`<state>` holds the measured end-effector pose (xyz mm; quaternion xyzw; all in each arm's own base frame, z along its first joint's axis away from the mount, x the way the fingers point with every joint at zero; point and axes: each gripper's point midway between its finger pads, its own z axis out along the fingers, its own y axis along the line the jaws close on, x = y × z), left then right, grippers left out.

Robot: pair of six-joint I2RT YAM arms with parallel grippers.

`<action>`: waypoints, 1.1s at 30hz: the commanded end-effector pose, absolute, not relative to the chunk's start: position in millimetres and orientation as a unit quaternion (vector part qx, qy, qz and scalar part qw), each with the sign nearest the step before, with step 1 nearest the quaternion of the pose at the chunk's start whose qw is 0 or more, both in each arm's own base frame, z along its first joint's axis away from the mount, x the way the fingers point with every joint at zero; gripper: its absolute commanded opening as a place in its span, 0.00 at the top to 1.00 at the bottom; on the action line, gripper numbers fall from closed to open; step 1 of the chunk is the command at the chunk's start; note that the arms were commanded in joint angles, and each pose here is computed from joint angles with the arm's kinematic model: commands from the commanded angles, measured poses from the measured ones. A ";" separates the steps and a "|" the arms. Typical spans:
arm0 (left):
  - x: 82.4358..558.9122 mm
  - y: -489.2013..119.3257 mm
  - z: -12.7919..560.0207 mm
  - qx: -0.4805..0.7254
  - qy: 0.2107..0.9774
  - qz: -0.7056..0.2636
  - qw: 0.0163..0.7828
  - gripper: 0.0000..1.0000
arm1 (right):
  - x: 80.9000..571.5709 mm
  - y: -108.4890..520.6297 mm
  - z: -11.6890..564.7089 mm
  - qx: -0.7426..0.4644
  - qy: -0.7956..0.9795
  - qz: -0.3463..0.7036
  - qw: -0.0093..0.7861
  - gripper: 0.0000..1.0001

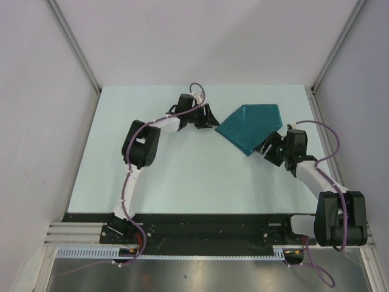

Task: Fold the napkin, place the utensils inside, and roll it up
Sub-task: Fold the napkin

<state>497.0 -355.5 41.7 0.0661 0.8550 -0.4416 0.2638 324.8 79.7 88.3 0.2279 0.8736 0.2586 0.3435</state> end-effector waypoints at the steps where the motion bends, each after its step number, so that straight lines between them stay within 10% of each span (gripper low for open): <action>1: 497.1 -357.2 39.6 0.058 0.855 -0.454 0.243 0.48 | 333.6 81.3 111.7 0.218 0.860 0.273 0.372 0.30; 20: 475.1 -372.2 25.7 0.066 0.851 -0.478 0.207 0.59 | 320.8 74.4 120.8 0.214 0.859 0.257 0.389 0.28; 33: 475.4 -375.3 30.3 0.065 0.840 -0.494 0.215 0.99 | 313.2 71.9 121.9 0.212 0.862 0.247 0.389 0.28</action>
